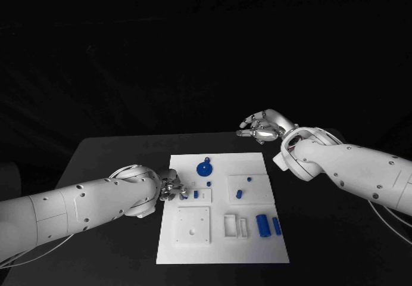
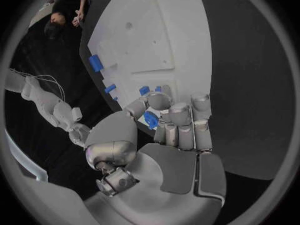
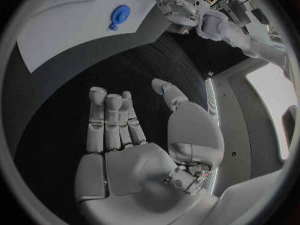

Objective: Assemble the parts on the task board

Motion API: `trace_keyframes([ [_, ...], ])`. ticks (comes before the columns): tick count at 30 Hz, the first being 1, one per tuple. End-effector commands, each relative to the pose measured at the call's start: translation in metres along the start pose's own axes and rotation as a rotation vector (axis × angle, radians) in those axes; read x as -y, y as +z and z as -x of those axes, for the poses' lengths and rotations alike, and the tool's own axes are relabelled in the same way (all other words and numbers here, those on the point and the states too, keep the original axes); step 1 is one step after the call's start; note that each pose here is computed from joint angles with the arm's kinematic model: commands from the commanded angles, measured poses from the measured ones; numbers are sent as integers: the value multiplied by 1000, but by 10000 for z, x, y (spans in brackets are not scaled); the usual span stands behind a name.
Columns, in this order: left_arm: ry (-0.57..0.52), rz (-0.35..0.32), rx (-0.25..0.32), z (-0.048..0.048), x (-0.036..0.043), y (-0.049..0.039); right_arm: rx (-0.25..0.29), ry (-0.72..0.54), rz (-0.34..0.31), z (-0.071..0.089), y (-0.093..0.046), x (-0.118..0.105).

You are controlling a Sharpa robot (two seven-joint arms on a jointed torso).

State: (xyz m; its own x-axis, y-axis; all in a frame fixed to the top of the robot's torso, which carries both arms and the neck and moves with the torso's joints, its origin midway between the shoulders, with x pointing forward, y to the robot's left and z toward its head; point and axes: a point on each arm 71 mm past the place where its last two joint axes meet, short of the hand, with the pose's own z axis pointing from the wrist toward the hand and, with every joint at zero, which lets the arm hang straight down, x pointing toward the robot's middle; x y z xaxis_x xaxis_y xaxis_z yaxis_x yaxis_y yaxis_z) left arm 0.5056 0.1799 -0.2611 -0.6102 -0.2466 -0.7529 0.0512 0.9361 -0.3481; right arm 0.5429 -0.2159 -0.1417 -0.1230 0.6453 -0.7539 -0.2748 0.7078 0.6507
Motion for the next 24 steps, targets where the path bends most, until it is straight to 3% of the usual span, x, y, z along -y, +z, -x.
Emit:
trace_keyframes([
  [1,19,10,-12,-39,-17,8,-12,-4,8,-11,-3,-9],
  [15,5,-7,19,-47,-26,-21,-11,-4,7,-5,-6,-4],
  [24,-52,-36,121,3,-32,-53,-10,-5,5,2,-9,3],
])
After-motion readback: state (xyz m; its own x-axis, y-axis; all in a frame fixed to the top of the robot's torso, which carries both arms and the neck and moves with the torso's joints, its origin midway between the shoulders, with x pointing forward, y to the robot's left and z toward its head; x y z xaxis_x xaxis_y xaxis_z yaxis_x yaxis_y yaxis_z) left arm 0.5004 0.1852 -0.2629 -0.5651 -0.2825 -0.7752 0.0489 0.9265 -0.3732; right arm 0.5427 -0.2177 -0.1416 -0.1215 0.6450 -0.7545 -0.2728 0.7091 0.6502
